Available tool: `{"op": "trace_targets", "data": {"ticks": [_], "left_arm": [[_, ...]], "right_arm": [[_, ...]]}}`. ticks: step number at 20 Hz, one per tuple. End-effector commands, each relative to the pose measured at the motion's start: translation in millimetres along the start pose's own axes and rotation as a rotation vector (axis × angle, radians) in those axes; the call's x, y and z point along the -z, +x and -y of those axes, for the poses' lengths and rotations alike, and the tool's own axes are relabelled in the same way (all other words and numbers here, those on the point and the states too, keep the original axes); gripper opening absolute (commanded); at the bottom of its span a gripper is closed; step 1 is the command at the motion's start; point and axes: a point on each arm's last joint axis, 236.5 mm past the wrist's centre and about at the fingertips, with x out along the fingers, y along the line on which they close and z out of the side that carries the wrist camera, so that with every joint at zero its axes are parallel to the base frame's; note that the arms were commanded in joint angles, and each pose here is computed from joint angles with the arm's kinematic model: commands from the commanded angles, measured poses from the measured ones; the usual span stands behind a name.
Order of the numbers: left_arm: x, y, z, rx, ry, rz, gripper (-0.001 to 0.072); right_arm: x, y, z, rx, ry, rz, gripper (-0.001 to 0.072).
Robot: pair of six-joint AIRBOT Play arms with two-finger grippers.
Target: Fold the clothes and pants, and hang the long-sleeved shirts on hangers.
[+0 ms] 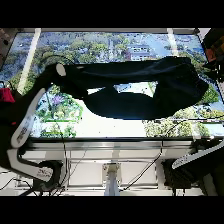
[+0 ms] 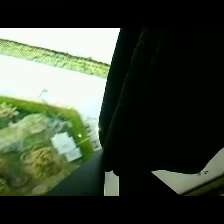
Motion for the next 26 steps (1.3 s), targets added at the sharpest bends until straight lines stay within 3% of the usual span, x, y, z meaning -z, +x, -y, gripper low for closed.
{"op": "trace_targets", "data": {"ticks": [1,10,17,26], "left_arm": [[22.1,-55.8,-52.5,-0.225,-0.171,0.039,0.0023],[88.2,-18.4,-58.4,-0.219,-0.366,-0.101,0.0023],[119.3,18.1,-58.7,-0.221,-0.443,-0.148,0.0023],[113.2,9.4,-58.5,-0.222,-0.439,-0.101,0.0023]], "right_arm": [[-1.5,-13.0,59.9,0.194,0.088,0.01,0.0449],[44.5,12.9,142.7,0.184,0.373,-0.193,0.0449],[17.1,33.9,164.0,0.207,0.376,-0.072,0.0446],[10.8,80.5,148.3,0.038,0.427,-0.073,0.0441]]}}
